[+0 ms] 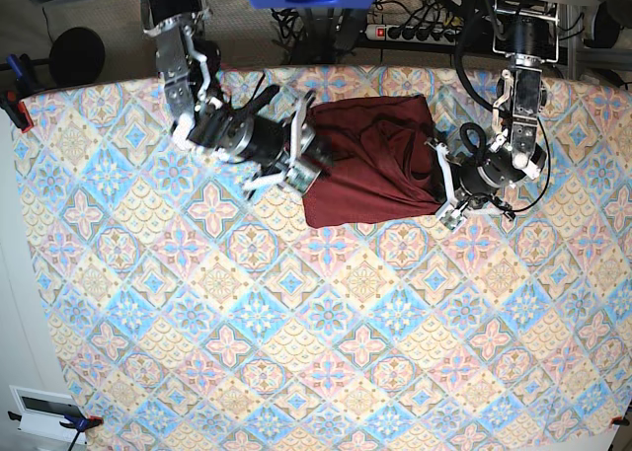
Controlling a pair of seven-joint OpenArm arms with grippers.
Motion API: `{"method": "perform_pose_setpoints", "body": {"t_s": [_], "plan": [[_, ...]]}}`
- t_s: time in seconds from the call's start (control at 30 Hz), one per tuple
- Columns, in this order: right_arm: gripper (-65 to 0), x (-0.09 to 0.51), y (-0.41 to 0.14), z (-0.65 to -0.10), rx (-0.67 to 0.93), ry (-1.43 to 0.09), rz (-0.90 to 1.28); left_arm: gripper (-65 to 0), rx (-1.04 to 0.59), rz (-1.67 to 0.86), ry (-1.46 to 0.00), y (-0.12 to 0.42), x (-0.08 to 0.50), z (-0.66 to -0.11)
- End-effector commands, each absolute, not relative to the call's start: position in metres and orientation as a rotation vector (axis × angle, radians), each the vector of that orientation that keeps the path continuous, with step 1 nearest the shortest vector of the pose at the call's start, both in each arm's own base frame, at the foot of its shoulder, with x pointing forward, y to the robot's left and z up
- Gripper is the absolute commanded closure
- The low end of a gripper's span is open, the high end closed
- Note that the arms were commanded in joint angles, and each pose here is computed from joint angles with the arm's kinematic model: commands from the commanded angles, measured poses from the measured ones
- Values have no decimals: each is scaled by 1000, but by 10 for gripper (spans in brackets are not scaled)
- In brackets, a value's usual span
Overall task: Layout the t-shirt on the table in an organized manner, then fold the t-shirt properly
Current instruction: 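Pull the bundle sides apart with both grippers to square the fold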
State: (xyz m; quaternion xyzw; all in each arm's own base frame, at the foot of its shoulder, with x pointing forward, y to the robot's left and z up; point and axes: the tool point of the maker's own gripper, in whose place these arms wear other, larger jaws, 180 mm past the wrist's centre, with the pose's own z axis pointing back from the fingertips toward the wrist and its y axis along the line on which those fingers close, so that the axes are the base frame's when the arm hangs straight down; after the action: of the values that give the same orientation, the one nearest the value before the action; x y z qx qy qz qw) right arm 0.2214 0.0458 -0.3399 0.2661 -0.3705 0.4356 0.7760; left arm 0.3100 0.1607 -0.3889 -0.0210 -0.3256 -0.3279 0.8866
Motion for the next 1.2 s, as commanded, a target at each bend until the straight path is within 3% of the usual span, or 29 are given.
{"method": "perform_pose_setpoints", "body": {"t_s": [0.0, 0.13, 0.27, 0.4, 0.63, 0.87, 1.17], "plan": [[-133, 215, 58, -330, 626, -828, 968, -11, -54, -692, -711, 155, 318, -382], [-133, 213, 64, -329, 636, -828, 991, -87, -65, -717, -691, 149, 314, -387], [-133, 221, 55, -329, 613, -837, 964, -235, -72, -747, -748, 141, 312, -359], [-133, 229, 44, -329, 587, -846, 931, -318, -120, -680, -790, 150, 310, -331], [-133, 241, 19, -334, 530, -848, 890, -319, -232, -553, -794, 163, 278, -308], [-133, 259, -18, -335, 436, -856, 851, -319, -365, -518, -698, 147, 232, -331], [-133, 267, -22, -330, 416, -871, 866, -319, -472, -542, -642, 108, 211, -346]]}}
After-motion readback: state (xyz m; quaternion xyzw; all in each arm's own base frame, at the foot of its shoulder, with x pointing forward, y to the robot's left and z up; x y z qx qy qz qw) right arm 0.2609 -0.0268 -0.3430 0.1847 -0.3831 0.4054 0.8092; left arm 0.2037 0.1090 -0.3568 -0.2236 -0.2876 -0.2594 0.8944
